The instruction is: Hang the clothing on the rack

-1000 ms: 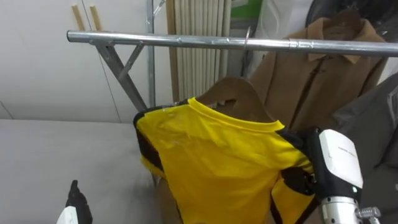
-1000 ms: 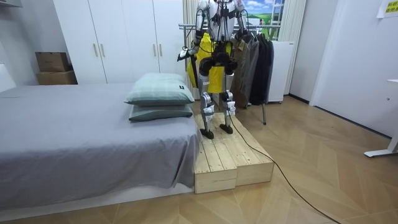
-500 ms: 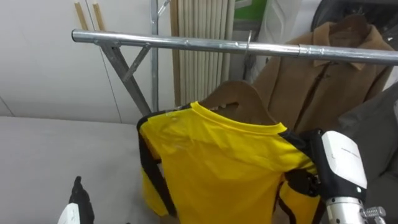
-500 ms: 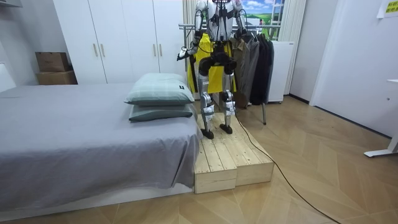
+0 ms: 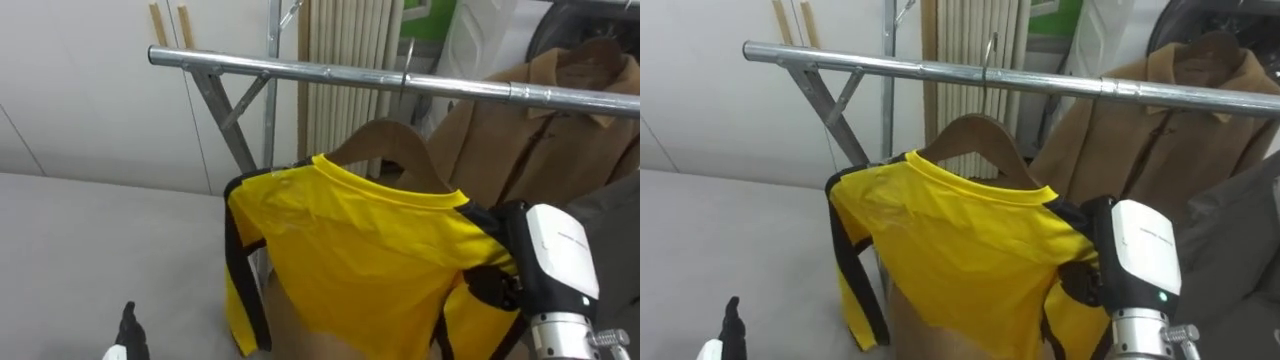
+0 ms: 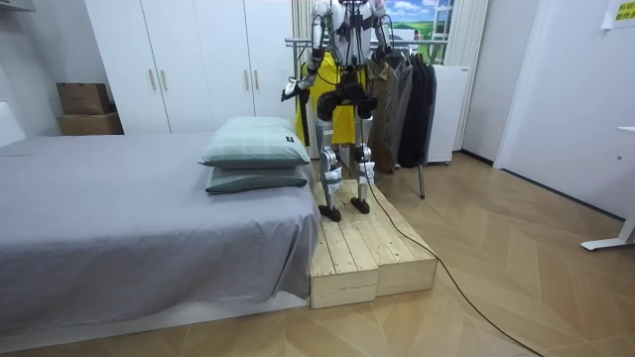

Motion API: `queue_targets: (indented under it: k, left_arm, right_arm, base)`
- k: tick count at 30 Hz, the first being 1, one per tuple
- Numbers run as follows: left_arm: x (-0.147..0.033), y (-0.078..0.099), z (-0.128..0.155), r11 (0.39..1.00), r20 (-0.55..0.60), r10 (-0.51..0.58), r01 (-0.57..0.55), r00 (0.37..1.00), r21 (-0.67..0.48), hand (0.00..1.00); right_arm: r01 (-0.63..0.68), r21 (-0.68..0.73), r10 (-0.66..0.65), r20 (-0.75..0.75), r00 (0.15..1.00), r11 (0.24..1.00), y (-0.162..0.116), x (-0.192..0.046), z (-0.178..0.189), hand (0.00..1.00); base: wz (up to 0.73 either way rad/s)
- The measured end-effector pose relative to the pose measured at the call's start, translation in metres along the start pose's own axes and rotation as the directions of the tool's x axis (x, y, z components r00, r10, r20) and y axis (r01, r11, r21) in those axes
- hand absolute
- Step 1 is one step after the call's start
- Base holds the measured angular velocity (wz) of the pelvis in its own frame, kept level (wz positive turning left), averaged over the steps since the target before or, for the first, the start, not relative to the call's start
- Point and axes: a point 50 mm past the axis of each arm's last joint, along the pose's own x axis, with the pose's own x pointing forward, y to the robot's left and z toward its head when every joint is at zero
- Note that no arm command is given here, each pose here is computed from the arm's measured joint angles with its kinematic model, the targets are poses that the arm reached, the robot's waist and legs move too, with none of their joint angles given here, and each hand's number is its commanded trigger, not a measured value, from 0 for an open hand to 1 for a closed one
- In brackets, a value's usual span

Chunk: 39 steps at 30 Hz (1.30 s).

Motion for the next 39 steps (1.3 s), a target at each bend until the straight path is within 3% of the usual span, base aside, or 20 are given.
queue_targets:
  k: [10, 23, 31, 39]
  left_arm:
    - [0.001, 0.0, -0.004, 0.999, -0.015, -0.042, 0.042, 0.999, -0.001, 0.0]
    - [0.006, 0.008, -0.008, 1.0, -0.04, -0.027, 0.026, 0.999, -0.015, 0.0]
    - [0.004, 0.004, -0.008, 0.999, -0.049, -0.05, 0.048, 0.998, -0.023, 0.0]
    - [0.006, 0.008, -0.01, 0.998, -0.06, -0.059, 0.058, 0.996, -0.017, 0.0]
  right_arm:
    - [0.017, 0.026, -0.018, 0.028, 0.999, 1.0, -0.004, 0.006, 0.004, 1.0]
    - [-0.007, 0.223, 0.015, -0.035, 0.999, 0.975, -0.009, 0.025, -0.004, 1.0]
    - [0.01, 0.248, -0.011, 0.002, 1.0, 0.969, -0.021, 0.05, 0.005, 1.0]
    - [-0.011, 0.258, 0.027, -0.058, 0.998, 0.966, -0.02, 0.077, -0.002, 1.0]
  base:
    - [0.03]
    - [0.01]
    - [0.07]
    - [0.0]
